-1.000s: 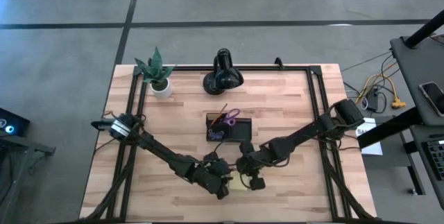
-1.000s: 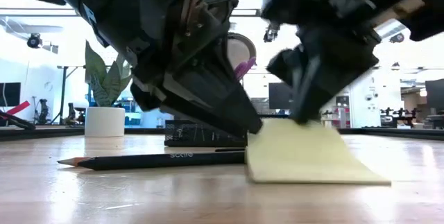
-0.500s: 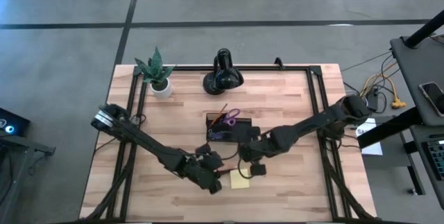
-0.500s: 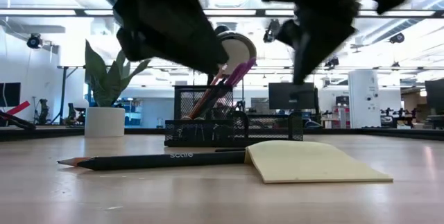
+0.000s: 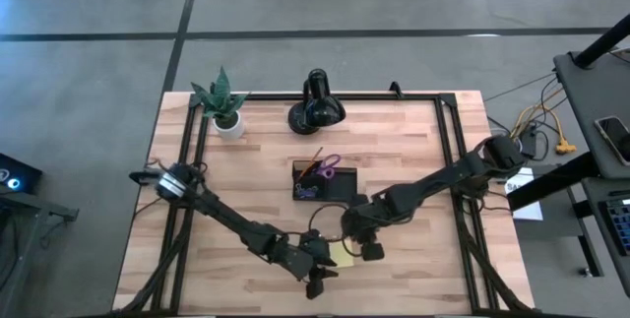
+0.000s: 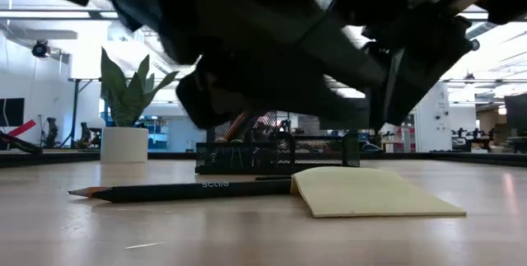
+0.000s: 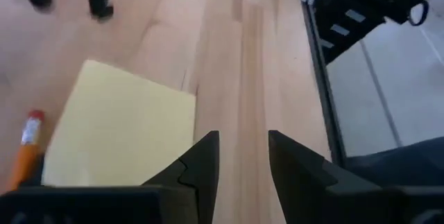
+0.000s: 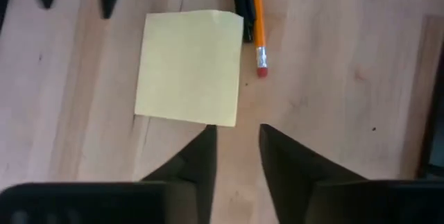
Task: Pick and place office supplies into organizer
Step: Put the yellow sticky notes pad into the black desk organizer
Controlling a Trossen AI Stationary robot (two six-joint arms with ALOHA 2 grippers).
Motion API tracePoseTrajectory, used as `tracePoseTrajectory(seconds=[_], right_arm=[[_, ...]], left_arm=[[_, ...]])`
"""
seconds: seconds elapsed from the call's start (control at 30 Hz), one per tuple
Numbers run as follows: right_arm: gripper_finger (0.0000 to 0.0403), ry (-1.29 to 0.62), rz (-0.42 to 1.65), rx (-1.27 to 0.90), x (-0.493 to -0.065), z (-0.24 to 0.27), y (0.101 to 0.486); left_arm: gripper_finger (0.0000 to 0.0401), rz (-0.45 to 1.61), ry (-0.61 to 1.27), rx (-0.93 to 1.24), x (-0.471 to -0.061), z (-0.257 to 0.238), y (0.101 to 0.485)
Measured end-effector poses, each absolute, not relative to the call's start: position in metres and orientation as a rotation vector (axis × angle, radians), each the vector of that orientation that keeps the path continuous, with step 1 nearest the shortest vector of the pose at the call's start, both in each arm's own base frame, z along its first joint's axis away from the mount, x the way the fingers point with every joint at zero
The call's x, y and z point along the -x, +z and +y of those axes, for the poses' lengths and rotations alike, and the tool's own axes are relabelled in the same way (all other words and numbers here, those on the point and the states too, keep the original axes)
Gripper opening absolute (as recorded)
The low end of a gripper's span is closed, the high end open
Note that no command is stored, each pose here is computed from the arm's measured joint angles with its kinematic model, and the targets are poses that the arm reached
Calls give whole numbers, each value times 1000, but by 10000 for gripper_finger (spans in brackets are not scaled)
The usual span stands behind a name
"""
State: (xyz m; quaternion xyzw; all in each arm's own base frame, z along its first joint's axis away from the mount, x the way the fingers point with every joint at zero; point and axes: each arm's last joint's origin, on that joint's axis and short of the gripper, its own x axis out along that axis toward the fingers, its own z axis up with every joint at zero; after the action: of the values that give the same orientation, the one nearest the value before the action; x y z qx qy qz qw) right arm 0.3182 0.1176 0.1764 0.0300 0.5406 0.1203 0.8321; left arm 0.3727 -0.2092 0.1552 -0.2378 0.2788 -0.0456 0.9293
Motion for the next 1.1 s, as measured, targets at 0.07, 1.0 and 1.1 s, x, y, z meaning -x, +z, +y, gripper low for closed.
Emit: tracePoseTrajectory(seconds=[0.07, 1.0, 1.1], right_arm=[[123, 260, 1128, -65, -321, 119, 174], [182, 458, 1141, -123, -340, 130, 141], [174, 463, 1116, -125, -342, 131, 142]], left_arm=[[106, 585, -83, 501, -373, -209, 149], [106, 615, -22, 588, -389, -191, 110], [106, 610, -13, 584, -390, -189, 110]])
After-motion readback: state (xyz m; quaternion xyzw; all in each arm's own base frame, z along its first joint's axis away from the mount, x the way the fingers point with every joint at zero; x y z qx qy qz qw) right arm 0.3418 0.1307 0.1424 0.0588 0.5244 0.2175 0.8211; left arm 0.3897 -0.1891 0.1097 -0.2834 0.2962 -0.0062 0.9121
